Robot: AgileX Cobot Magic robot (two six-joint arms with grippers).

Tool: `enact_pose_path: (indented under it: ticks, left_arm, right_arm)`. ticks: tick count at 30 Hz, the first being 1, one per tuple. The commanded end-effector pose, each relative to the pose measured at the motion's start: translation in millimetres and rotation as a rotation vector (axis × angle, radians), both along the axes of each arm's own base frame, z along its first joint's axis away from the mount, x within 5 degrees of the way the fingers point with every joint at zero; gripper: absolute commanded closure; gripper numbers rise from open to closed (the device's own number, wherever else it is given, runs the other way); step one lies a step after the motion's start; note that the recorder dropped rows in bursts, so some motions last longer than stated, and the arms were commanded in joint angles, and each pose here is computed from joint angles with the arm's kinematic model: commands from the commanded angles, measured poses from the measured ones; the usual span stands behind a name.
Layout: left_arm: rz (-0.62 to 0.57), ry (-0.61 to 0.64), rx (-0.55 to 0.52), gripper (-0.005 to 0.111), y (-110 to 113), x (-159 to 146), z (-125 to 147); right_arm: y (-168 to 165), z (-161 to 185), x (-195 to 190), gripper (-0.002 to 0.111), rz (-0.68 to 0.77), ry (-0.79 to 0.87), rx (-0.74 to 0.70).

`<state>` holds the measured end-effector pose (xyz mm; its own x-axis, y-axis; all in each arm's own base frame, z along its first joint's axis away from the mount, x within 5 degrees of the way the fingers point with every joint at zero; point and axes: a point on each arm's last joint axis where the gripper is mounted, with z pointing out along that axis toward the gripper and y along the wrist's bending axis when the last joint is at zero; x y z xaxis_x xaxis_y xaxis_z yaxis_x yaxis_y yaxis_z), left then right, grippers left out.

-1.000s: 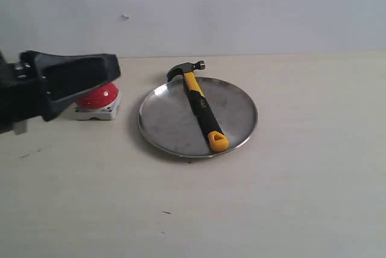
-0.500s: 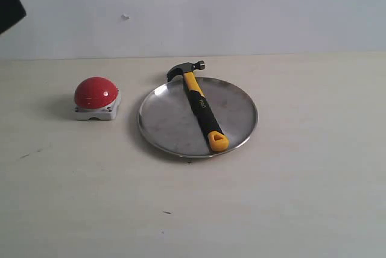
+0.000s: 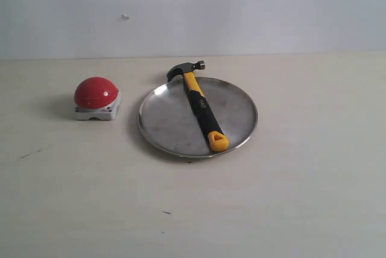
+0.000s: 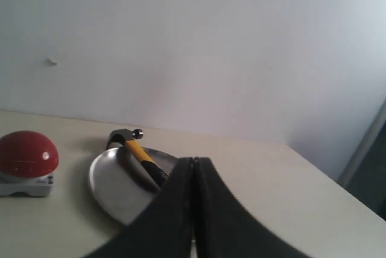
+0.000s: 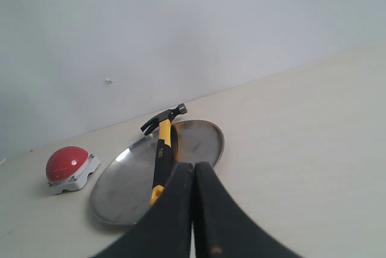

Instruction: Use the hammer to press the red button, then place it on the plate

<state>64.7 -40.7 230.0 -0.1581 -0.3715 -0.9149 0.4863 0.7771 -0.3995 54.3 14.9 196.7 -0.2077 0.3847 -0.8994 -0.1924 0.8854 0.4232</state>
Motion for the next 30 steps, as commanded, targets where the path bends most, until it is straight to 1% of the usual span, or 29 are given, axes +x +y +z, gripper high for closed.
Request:
enact_pose_path:
  ticks: [1,3,4,8,12,17,21,25,30]
  left_arm:
    - [0.076,-0.006,-0.126,0.107,9.4,-6.8,-10.2]
    - [0.101,0.011,-0.188,0.107,12.6,-8.6,-10.0]
    - [0.107,-0.006,-0.199,0.107,13.8,-10.3,-8.8]
    - [0.132,-0.061,-0.19,0.107,17.1,-15.1,-6.9]
    - [0.161,-0.061,-0.184,0.107,18.5,-14.3,-7.3]
    - [0.208,-0.05,-0.222,0.107,21.2,-13.3,-7.2]
    - [0.265,-0.064,-0.19,0.107,23.8,-12.2,-7.6]
    - [0.265,-0.068,-0.18,0.107,23.7,-12.3,-7.6]
    - [0.226,-0.061,-0.259,0.107,21.6,-13.4,-5.2]
  right_arm:
    - [-0.4,-1.0,-0.2,0.108,-0.006,-0.006,-0.004]
    - [-0.4,-1.0,-0.2,0.108,-0.006,-0.006,-0.004]
    - [-0.4,-1.0,-0.2,0.108,-0.006,-0.006,-0.004]
    - [-0.4,-1.0,-0.2,0.108,-0.006,-0.006,-0.004]
    - [-0.4,-1.0,-0.2,0.108,-0.006,-0.006,-0.004]
    - [-0.4,-1.0,-0.2,0.108,-0.006,-0.006,-0.004]
    - [-0.4,-1.0,-0.2,0.108,-0.006,-0.006,-0.004]
    - [-0.4,-1.0,-0.2,0.108,-0.006,-0.006,-0.004]
    - [-0.4,-1.0,-0.2,0.108,-0.006,-0.006,-0.004]
